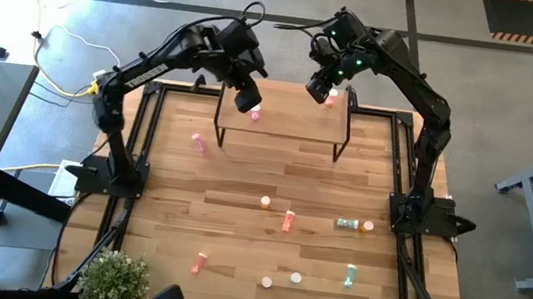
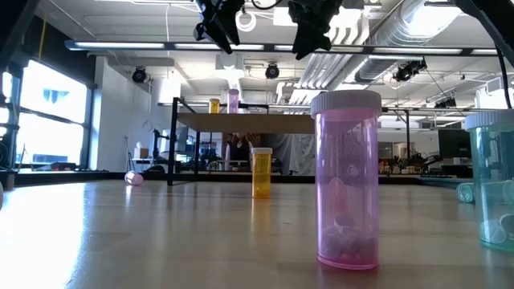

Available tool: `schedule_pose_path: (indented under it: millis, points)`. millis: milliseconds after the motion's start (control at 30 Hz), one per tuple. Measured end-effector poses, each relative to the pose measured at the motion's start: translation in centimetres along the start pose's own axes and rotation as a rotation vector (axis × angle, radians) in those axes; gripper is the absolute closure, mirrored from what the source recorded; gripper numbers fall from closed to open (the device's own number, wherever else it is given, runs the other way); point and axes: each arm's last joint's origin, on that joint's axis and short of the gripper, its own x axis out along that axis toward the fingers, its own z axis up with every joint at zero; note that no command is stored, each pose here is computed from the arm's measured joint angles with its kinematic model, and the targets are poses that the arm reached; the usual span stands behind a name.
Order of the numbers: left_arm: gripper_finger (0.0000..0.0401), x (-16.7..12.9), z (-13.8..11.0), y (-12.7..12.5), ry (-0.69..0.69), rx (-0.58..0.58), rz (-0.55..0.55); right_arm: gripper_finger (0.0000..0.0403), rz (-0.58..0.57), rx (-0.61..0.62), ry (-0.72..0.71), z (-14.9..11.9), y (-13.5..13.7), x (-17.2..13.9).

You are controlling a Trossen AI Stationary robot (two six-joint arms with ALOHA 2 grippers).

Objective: Pick and place medicine bottles onto shelf by color
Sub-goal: Put the middle purple medicine bottle on the shelf

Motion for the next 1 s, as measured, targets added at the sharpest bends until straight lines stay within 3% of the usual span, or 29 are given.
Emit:
schedule_pose_path:
  millis: [367, 533, 833, 1000]
  points:
    - [0.0205, 0.3, -5.3, -0.2, -0.185, -0.062, -0.028, 0.0252, 0.004, -0.102, -0.096, 1.1, 1.5, 0.3]
    - [0.0205, -0.9, -7.3, -0.1, -0.264, -0.065, -0.015, 0.0233, -0.041, -0.245, -0.143, 1.7, 2.0, 0.3]
    - [0.0205, -3.5, -9.9, 1.2, -0.396, -0.101, 0.03, 0.0182, -0.012, -0.164, -0.132, 1.8, 2.5, 1.2]
    - [0.0205, -4.8, -10.3, 2.1, -0.438, -0.1, 0.066, 0.0169, 0.057, -0.249, -0.141, 1.8, 3.0, 3.0]
